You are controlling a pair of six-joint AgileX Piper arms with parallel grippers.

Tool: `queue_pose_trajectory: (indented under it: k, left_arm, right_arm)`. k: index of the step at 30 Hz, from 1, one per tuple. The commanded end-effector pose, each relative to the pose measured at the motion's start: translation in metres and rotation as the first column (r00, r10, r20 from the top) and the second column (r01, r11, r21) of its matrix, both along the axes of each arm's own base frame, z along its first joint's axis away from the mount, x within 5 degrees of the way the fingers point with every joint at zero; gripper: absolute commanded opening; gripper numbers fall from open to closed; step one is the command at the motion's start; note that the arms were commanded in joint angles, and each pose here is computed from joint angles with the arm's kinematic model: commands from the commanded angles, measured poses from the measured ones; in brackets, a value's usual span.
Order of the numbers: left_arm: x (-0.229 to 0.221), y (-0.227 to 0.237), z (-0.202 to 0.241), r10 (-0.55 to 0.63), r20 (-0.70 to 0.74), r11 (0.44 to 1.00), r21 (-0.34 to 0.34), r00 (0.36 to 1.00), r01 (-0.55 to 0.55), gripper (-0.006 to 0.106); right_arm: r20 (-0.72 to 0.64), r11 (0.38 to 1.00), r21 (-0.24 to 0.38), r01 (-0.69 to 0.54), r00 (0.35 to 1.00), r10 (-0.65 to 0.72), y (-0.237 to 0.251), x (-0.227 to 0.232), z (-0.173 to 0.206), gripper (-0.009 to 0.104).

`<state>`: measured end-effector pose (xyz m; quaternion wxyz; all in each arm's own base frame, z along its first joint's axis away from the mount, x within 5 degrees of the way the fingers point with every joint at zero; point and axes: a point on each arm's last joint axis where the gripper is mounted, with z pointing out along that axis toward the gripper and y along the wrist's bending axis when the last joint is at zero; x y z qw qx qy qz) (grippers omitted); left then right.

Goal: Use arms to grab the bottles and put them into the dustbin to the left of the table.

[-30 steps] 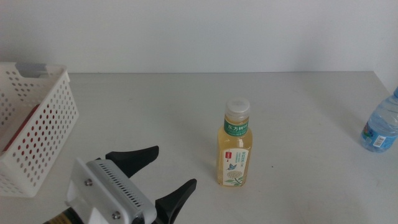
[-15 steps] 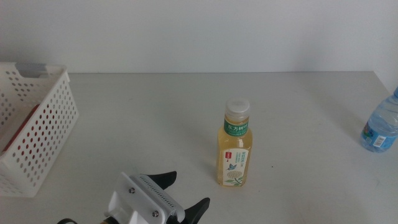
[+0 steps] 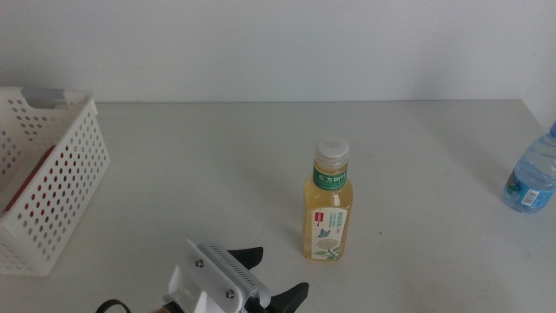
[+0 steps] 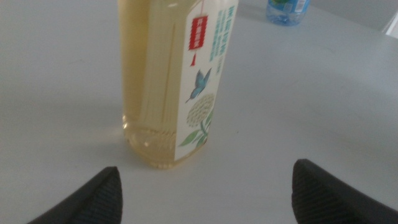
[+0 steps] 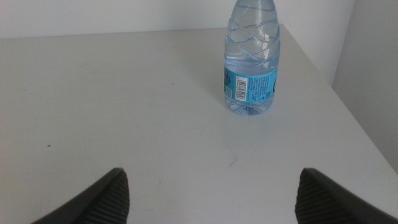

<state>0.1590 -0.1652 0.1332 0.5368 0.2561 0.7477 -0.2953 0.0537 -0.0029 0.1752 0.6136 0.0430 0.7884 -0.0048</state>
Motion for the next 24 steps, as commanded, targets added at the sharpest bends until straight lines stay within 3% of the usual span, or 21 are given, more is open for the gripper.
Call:
queue_pose_trajectory:
  k: [1,24]
  left_arm:
    - [0.006,-0.01,0.029,-0.009,0.171,0.984,-0.173,0.985,0.039,0.093]
    - [0.056,-0.046,0.025,0.031,0.208,0.982,-0.191,0.978,0.01,0.093]
  right_arm:
    - [0.107,1.0,-0.028,0.008,0.994,-0.005,-0.001,0.0,0.011,0.075]
    - [0.107,1.0,-0.028,0.008,0.994,-0.005,-0.001,0.0,0.011,0.075]
